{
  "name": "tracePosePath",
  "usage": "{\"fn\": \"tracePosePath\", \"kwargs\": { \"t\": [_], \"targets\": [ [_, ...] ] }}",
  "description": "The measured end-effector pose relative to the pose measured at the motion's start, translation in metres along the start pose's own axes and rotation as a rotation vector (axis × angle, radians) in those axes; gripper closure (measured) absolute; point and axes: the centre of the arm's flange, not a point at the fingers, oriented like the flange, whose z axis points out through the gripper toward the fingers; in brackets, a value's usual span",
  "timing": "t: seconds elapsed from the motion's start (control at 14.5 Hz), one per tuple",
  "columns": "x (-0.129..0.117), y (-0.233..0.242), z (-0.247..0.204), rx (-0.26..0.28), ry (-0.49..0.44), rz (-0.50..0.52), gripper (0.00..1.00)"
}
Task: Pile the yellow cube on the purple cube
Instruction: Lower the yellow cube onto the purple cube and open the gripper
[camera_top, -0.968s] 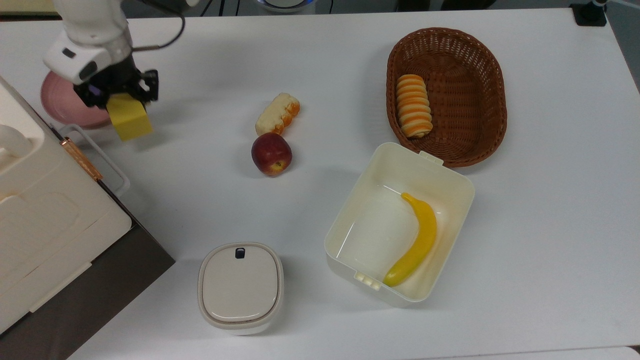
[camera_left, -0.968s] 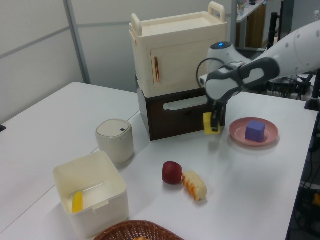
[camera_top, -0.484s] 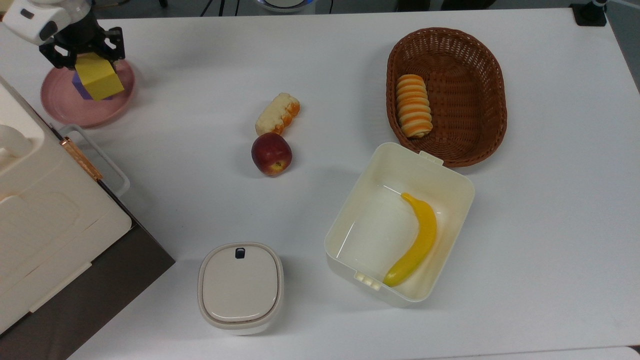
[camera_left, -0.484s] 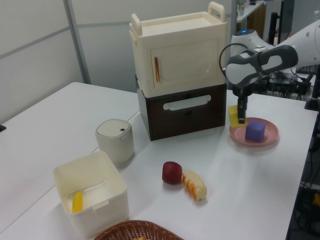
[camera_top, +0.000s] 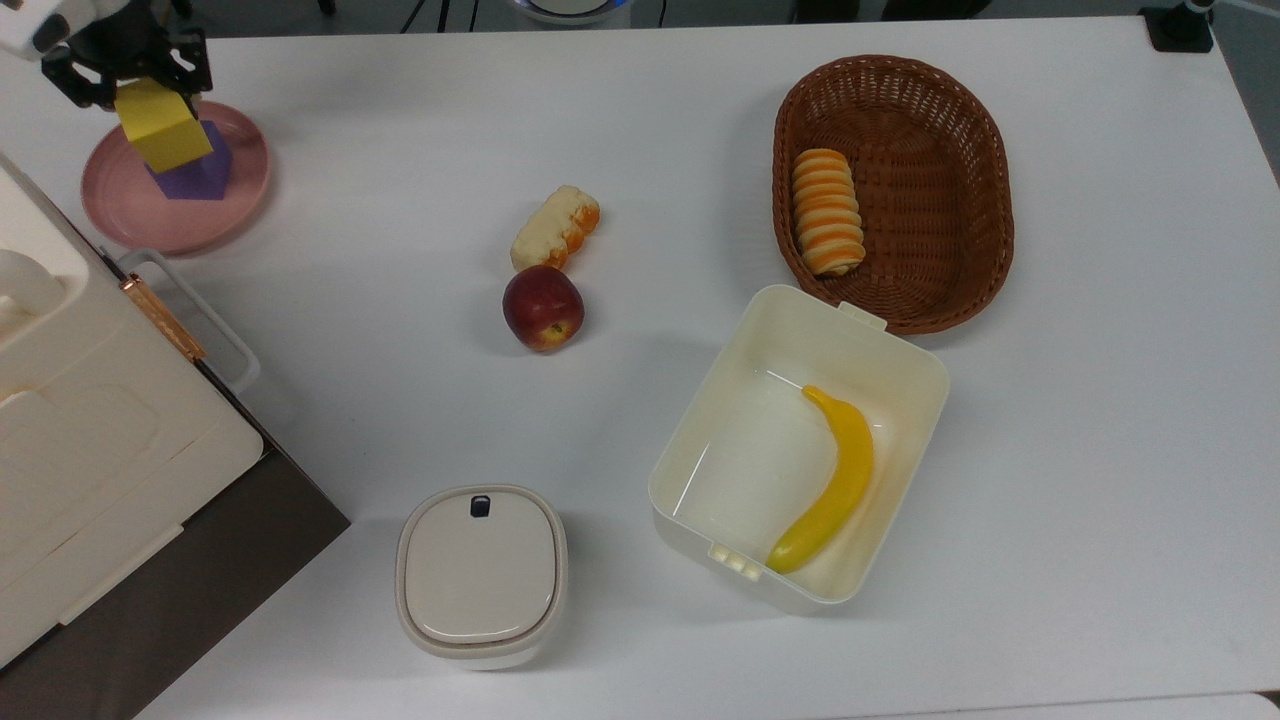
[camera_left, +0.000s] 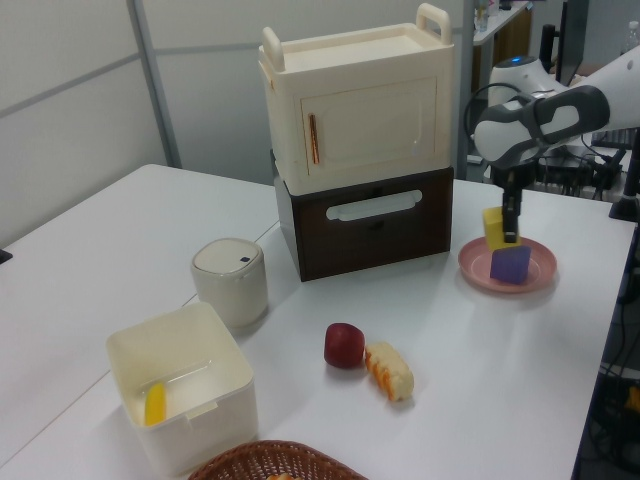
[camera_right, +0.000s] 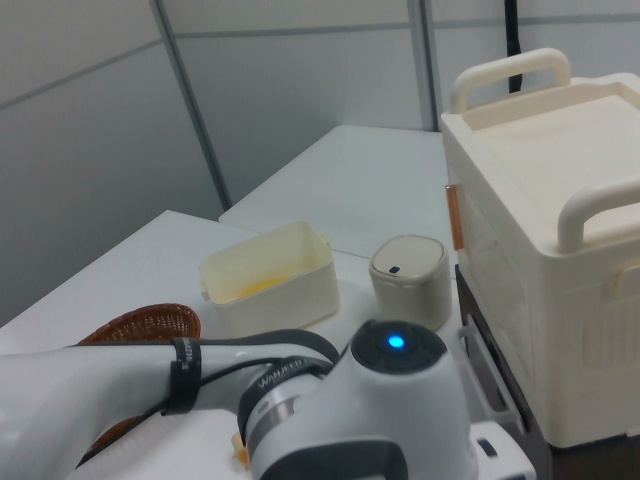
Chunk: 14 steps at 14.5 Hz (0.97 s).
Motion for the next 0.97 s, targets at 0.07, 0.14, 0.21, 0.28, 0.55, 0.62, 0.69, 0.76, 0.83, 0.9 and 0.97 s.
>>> {"fn": "tracePosePath", "kwargs": {
  "t": [0.07, 0.14, 0.21, 0.28, 0.55, 0.62, 0.69, 0.76, 0.83, 0.9, 0.97],
  "targets": [
    [-0.007, 0.004, 0.002, 0.011, -0.004, 0.018, 0.43],
    [-0.016, 0.009, 0.003, 0.032, 0.008, 0.051, 0.43],
    [-0.019, 0.012, 0.003, 0.048, 0.027, 0.077, 0.43],
    [-0.024, 0.015, 0.003, 0.067, 0.049, 0.109, 0.43],
    [-0.034, 0.022, 0.004, 0.093, 0.081, 0.158, 0.43],
    [-0.034, 0.022, 0.004, 0.093, 0.082, 0.158, 0.43],
    [-0.034, 0.022, 0.004, 0.094, 0.082, 0.158, 0.43],
    [-0.034, 0.022, 0.004, 0.095, 0.081, 0.158, 0.4],
    [-0.034, 0.021, 0.004, 0.097, 0.08, 0.157, 0.39],
    [-0.034, 0.021, 0.004, 0.098, 0.079, 0.157, 0.37],
    [-0.034, 0.021, 0.005, 0.1, 0.077, 0.157, 0.28]
  ]
}}
